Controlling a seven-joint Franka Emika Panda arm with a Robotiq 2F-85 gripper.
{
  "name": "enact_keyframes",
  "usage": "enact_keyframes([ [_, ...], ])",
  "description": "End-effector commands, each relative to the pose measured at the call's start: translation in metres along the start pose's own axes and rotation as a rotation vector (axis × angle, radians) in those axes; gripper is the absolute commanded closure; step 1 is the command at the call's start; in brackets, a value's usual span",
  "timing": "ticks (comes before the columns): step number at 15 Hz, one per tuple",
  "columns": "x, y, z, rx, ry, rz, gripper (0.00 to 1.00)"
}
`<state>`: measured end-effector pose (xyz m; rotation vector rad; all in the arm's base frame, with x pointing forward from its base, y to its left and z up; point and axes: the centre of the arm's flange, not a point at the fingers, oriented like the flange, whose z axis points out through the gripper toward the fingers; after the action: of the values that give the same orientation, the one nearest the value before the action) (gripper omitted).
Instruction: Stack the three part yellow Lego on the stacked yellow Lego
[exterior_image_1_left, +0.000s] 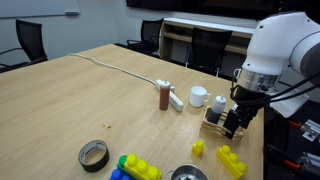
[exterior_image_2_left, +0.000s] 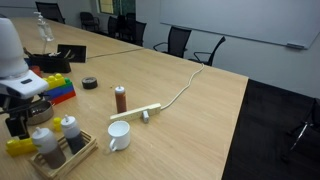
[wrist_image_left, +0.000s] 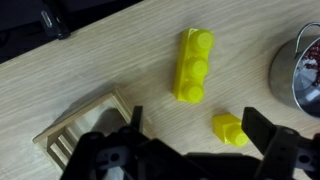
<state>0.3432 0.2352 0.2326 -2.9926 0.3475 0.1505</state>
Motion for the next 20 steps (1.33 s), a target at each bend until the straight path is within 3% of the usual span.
enact_keyframes([
  [1,0.000,0.000,-0.001,0.002,0.003,0.000,0.00],
  [10,0.000,-0.009,0.036,0.011,-0.015,0.017,0.00],
  [16,-0.024,-0.012,0.073,0.006,-0.078,0.063,0.00],
  [20,-0.028,-0.017,0.084,0.013,-0.054,0.046,0.00],
])
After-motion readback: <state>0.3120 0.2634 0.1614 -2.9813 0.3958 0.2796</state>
